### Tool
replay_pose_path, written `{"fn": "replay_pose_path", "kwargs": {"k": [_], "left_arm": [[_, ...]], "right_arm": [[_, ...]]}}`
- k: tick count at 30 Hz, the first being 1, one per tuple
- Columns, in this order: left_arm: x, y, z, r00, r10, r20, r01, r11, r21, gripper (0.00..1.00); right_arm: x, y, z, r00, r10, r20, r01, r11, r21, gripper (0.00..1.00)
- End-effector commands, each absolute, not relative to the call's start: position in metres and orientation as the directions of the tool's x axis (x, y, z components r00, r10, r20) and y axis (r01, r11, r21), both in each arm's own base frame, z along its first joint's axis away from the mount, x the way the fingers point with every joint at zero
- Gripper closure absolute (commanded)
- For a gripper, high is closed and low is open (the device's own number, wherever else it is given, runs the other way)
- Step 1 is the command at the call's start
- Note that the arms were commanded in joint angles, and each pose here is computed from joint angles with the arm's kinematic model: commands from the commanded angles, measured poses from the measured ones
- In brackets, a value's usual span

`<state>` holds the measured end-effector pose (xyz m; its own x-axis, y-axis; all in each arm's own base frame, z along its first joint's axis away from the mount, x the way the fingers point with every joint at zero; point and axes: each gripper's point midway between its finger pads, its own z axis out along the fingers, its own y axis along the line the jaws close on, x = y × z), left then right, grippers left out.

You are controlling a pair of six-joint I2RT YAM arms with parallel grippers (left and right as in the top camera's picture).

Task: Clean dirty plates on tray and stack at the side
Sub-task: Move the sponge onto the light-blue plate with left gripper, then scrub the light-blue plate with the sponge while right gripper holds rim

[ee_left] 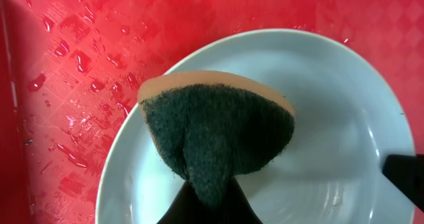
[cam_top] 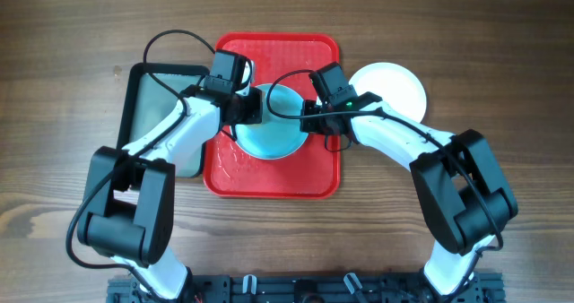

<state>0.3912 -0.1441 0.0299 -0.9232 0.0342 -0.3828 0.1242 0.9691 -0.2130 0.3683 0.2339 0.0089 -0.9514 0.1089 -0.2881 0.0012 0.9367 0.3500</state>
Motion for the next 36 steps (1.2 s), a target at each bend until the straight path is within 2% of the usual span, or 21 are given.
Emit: {"fn": "replay_pose_path", "kwargs": {"k": [1,4,6,8,14,16,17,22,24,25,28,30,36], "left_arm": [[0.395,-0.146,0.023,-0.928,0.030,-0.371,0.119,0.968,-0.220,0.94],[0.395,-0.144,0.020,-0.929,0.030,-0.369,0.112,0.972,-0.205,0.88],[0.397,-0.140,0.020,-0.927,0.028,-0.374,0.104,0.977,-0.185,0.76],[0.398,-0.139,0.020,-0.925,0.027,-0.378,0.103,0.978,-0.180,0.75],[0.398,-0.140,0.020,-0.924,0.027,-0.382,0.103,0.978,-0.181,0.79],[0.399,-0.140,0.020,-0.924,0.027,-0.382,0.103,0.978,-0.181,0.88],[0.399,-0.140,0.021,-0.923,0.026,-0.385,0.104,0.978,-0.182,0.96],[0.399,-0.140,0.020,-0.924,0.027,-0.382,0.103,0.978,-0.181,0.95],[0.397,-0.139,0.018,-0.927,0.028,-0.374,0.102,0.978,-0.180,0.82],[0.397,-0.139,0.016,-0.929,0.029,-0.369,0.101,0.979,-0.178,0.80],[0.395,-0.139,0.009,-0.935,0.031,-0.354,0.098,0.980,-0.175,0.86],[0.393,-0.138,0.003,-0.940,0.032,-0.340,0.096,0.980,-0.172,0.96],[0.394,-0.138,-0.003,-0.942,0.033,-0.333,0.095,0.981,-0.170,0.96]], "right_arm": [[0.369,0.230,0.016,-0.945,0.117,-0.304,0.005,0.938,0.346,0.96],[0.369,0.230,0.016,-0.945,0.116,-0.304,0.004,0.938,0.346,0.95],[0.369,0.230,0.016,-0.945,0.117,-0.304,0.005,0.938,0.346,0.96],[0.369,0.230,0.016,-0.945,0.117,-0.304,0.005,0.938,0.346,0.96],[0.369,0.230,0.016,-0.945,0.117,-0.304,0.005,0.938,0.346,0.96],[0.369,0.230,0.016,-0.945,0.117,-0.304,0.005,0.938,0.346,0.96],[0.369,0.230,0.016,-0.945,0.117,-0.304,0.005,0.938,0.346,0.96],[0.369,0.230,0.016,-0.945,0.117,-0.304,0.005,0.938,0.346,0.96],[0.369,0.230,0.016,-0.945,0.117,-0.304,0.005,0.938,0.346,0.96],[0.369,0.230,0.016,-0.945,0.117,-0.304,0.005,0.938,0.346,0.96],[0.369,0.230,0.016,-0.945,0.116,-0.305,0.004,0.938,0.346,0.96],[0.369,0.230,0.016,-0.945,0.117,-0.304,0.004,0.938,0.346,0.95],[0.369,0.230,0.016,-0.945,0.116,-0.305,0.004,0.938,0.346,0.96]]}}
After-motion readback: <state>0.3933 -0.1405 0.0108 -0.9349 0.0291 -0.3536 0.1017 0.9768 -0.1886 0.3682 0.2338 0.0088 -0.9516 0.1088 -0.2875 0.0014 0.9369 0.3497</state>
